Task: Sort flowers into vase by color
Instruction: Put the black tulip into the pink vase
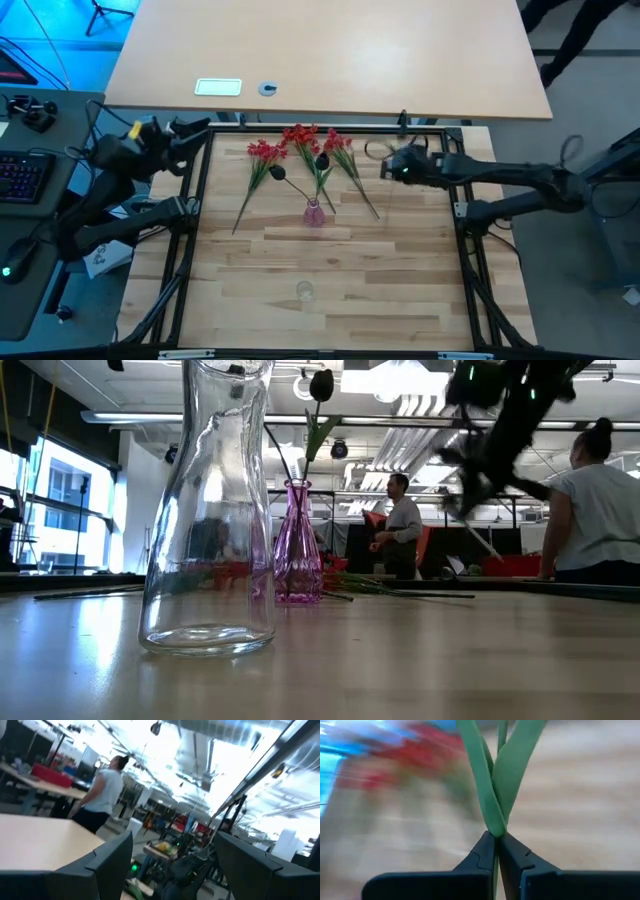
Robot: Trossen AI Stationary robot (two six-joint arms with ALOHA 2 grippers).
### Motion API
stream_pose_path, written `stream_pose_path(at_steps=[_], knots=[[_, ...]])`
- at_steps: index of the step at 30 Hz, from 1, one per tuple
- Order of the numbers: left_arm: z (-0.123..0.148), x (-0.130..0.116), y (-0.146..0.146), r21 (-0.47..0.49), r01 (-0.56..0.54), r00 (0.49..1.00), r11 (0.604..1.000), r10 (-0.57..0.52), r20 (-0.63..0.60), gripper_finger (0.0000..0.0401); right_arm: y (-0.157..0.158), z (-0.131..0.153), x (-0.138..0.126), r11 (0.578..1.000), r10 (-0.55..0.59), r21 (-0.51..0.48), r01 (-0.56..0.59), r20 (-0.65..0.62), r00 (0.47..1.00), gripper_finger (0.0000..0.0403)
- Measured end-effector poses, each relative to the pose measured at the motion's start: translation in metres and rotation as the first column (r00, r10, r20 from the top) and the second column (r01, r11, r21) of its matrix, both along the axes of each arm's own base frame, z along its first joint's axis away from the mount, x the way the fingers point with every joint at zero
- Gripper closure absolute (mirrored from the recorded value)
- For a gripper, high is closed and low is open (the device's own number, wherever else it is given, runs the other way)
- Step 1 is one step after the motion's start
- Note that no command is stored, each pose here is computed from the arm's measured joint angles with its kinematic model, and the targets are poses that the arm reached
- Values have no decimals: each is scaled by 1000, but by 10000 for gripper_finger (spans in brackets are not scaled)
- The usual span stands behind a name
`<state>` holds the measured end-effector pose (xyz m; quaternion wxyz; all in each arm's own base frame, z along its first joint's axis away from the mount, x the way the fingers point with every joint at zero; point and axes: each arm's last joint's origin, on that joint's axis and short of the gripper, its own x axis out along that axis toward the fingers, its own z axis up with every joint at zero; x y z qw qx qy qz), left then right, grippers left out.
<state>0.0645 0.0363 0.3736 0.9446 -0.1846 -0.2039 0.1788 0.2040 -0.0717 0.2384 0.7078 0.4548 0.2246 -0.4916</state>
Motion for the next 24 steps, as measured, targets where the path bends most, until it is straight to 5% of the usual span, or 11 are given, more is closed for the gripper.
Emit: stream_pose_path(at_steps=[4, 10, 17, 20, 24], knots=[[1, -7, -4, 32, -8, 1000, 999, 8, 12, 130, 28, 60, 14, 936, 294, -264, -232, 225, 929, 401], [-1, -8, -5, 6, -2, 1000, 1000, 2, 2, 130, 96, 100, 45, 720, 598, -579, -383, 237, 766, 402], [-2, -8, -5, -40, 13, 1000, 999, -12, 11, 130, 158, 78, 102, 358, 868, -755, -550, 52, 494, 402], [-3, -8, -5, -100, 37, 999, 994, -33, 41, 130, 160, 74, 123, 264, 871, -849, -458, 6, 491, 402], [-3, -8, -5, -139, 56, 997, 989, -47, 62, 130, 147, 75, 140, 152, 823, -946, -286, -39, 566, 402]])
